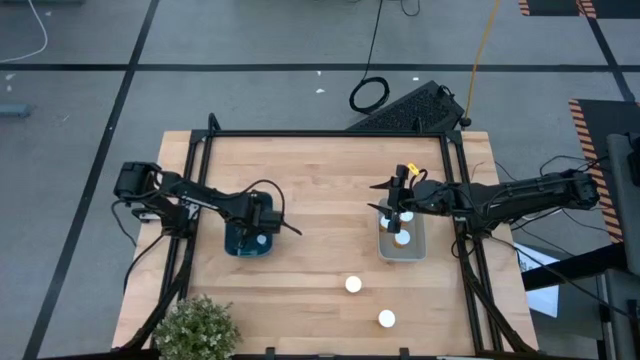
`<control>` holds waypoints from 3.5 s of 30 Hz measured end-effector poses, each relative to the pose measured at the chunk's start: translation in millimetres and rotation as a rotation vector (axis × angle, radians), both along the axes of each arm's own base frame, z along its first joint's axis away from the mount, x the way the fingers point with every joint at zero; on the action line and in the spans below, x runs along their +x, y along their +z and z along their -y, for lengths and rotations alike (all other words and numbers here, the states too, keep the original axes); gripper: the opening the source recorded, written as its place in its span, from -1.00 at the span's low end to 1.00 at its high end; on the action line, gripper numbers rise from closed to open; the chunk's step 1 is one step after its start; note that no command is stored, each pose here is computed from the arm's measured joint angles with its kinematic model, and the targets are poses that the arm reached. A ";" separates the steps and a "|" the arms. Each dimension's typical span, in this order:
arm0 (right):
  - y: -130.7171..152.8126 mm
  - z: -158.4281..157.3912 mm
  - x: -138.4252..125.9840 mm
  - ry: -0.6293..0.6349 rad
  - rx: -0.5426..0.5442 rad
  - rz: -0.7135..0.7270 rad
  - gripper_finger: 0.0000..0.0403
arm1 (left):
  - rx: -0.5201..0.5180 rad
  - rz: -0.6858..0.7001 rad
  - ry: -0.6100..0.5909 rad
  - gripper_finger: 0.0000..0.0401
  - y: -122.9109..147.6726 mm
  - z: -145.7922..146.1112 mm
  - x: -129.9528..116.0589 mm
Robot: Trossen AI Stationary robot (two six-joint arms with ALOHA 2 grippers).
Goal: Pick and place medicine bottles into bin by pill shape (circle, oval)
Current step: Adjust the blue pill bottle
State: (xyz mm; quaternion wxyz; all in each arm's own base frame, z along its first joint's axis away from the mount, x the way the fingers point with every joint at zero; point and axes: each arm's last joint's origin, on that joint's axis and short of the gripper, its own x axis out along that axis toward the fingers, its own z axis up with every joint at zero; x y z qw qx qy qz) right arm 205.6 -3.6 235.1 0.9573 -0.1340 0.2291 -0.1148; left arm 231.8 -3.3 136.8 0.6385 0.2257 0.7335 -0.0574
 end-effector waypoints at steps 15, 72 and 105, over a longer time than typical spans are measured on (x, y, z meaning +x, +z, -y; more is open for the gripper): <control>2.4 0.0 2.2 -0.002 0.006 0.040 0.07 | 0.052 0.003 0.121 -0.44 19.4 -1.1 8.2; 5.1 8.9 144.5 0.201 0.161 0.751 0.34 | -0.352 1.986 0.118 -0.44 192.0 12.8 -4.6; 12.3 4.7 142.0 0.370 0.119 0.808 0.26 | -0.412 2.018 -0.016 -0.44 174.6 17.4 18.3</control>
